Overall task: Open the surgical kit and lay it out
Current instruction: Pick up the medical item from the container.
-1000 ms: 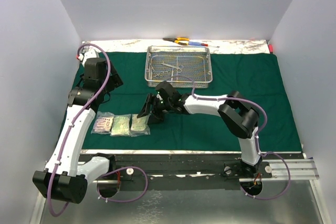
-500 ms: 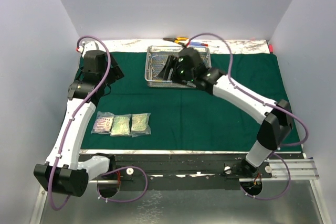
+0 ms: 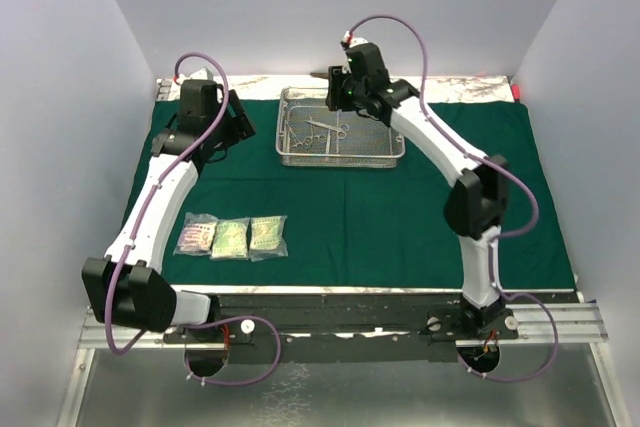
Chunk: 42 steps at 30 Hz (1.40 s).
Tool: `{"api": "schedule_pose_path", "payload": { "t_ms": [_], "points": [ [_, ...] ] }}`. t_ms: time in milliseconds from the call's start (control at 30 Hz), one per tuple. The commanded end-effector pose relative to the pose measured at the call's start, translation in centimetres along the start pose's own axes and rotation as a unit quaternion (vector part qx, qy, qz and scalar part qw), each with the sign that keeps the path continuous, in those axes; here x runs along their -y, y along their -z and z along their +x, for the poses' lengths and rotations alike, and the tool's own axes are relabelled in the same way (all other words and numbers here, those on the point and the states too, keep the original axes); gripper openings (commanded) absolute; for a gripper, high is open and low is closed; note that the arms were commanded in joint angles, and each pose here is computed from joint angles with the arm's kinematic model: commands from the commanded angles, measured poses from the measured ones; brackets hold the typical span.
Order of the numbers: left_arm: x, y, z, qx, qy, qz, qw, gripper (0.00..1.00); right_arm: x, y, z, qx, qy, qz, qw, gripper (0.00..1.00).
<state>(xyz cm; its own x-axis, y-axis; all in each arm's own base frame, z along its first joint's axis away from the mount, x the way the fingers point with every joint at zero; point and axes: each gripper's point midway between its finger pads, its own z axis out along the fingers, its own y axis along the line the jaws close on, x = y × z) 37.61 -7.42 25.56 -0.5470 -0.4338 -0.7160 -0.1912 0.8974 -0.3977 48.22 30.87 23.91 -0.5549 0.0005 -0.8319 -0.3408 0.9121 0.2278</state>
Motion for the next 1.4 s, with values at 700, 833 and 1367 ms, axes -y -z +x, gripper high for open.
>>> {"api": "schedule_pose_path", "payload": {
  "t_ms": [700,833,1367],
  "points": [
    [0.7,-4.1,1.9,-0.045,-0.001,0.019,0.999,0.76,5.9,-15.0,13.6,-0.119,-0.040,0.126,0.984,0.39],
    [0.7,-4.3,1.9,-0.046,-0.004,0.019,0.999,0.76,6.3,-15.6,13.8,-0.115,-0.031,0.128,0.985,0.36],
    [1.5,-4.3,1.5,-0.045,-0.015,0.039,0.998,0.76,5.3,-12.3,6.0,-0.027,-0.042,0.133,0.990,0.01]
  ]
}}
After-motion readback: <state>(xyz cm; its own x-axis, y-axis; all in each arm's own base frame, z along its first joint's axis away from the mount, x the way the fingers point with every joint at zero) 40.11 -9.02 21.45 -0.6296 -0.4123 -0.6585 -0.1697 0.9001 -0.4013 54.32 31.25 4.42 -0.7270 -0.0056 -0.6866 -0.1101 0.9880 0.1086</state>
